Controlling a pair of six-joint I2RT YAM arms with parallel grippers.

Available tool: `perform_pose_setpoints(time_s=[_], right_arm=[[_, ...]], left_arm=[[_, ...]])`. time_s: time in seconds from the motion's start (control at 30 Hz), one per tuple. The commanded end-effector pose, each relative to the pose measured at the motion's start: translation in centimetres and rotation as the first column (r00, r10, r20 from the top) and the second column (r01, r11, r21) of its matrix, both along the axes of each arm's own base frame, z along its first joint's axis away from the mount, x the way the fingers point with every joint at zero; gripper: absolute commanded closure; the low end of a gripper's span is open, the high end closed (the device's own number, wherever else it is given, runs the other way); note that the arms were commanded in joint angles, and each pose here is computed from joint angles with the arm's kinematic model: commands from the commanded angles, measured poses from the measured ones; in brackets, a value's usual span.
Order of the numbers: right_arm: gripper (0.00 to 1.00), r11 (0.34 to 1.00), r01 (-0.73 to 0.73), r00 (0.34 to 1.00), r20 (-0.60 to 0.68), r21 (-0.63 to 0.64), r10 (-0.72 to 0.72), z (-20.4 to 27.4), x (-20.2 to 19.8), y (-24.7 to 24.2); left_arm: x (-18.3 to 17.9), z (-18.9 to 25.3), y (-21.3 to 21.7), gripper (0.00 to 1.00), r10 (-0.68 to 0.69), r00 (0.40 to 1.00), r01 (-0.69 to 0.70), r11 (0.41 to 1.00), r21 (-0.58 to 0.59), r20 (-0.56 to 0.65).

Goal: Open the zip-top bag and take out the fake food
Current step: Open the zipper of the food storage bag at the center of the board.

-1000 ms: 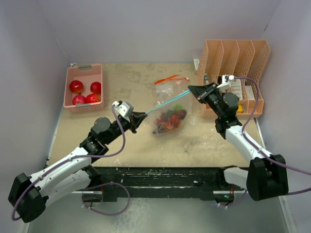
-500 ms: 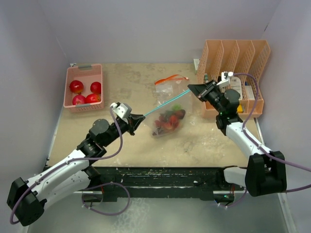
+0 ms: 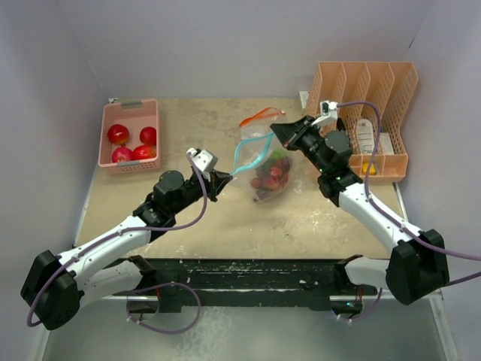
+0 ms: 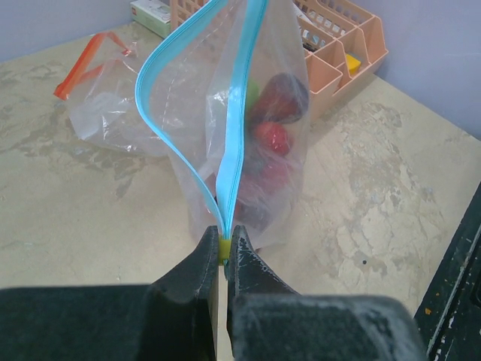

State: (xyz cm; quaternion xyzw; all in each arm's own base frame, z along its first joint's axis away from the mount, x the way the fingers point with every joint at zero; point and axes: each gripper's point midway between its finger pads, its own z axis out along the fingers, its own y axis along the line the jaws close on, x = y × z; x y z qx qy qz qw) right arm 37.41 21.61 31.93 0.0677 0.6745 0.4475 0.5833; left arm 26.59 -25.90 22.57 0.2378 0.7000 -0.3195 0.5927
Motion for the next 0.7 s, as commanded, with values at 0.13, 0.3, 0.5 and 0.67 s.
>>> perform_pose_setpoints(time_s=[0.13, 0.3, 0.5, 0.67], right_arm=[[0.87, 0.996, 0.073, 0.995, 0.066, -0.052, -0.069, 1.4, 0.2, -1.1], [0.42, 0.978, 0.147, 0.989, 0.058, -0.151, -0.140, 2.0, -0.3, -3.0], [0.27, 0.933, 0.262, 0.964, 0.028, -0.247, -0.263, 1.6, -2.0, -6.4], [0.27, 0.909, 0.344, 0.930, -0.044, -0.236, -0.364, -0.8, -5.1, -9.5]], left_arm=[[0.3, 3.2, 0.0, 1.00, 0.013, 0.997, -0.008, 0.997, -0.077, 0.073], [0.2, 2.5, 0.0, 1.00, 0.010, 0.998, -0.006, 0.998, -0.070, 0.063], [0.3, 2.7, -0.3, 1.00, 0.005, 0.998, 0.000, 0.996, -0.087, 0.065], [0.2, 2.4, -0.7, 1.00, -0.012, 0.998, 0.018, 0.995, -0.094, 0.056]])
